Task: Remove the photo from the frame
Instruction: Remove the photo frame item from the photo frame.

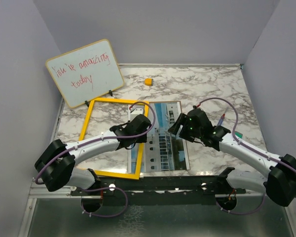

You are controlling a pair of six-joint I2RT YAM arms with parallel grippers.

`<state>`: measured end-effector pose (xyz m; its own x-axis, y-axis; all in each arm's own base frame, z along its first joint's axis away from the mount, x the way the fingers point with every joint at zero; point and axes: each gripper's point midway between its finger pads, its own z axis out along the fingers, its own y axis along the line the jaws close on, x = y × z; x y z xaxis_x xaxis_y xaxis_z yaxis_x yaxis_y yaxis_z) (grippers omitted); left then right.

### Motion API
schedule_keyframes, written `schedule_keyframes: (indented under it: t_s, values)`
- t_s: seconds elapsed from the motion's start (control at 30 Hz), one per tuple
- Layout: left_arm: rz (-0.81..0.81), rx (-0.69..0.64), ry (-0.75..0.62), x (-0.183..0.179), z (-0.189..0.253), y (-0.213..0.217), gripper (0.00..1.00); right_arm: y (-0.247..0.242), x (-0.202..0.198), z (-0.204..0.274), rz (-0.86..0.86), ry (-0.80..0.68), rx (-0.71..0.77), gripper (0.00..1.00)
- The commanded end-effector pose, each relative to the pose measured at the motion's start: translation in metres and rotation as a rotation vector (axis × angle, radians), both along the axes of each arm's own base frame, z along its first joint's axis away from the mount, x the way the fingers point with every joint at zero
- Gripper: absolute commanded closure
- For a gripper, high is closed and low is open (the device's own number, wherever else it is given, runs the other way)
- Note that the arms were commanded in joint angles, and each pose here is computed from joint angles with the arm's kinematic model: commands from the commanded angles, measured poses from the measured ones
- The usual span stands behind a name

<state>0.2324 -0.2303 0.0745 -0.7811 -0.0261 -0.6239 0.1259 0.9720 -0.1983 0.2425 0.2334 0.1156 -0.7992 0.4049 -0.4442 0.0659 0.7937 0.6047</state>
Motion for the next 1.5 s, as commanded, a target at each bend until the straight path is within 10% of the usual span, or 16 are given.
schedule_keyframes:
  t_s: [0.0, 0.53, 1.47]
  values:
    - [-0.014, -0.003, 0.016, -0.004, -0.007, -0.003, 0.52, -0.054, -0.039, -0.033, -0.087, 0.125, -0.187, 0.26]
    - [-0.018, -0.046, -0.078, -0.007, 0.031, 0.013, 0.22, -0.078, -0.106, -0.055, -0.098, 0.25, -0.072, 0.2]
    - [-0.036, -0.039, 0.01, -0.025, -0.013, 0.016, 0.1, -0.066, -0.144, -0.076, 0.007, 0.428, -0.012, 0.34]
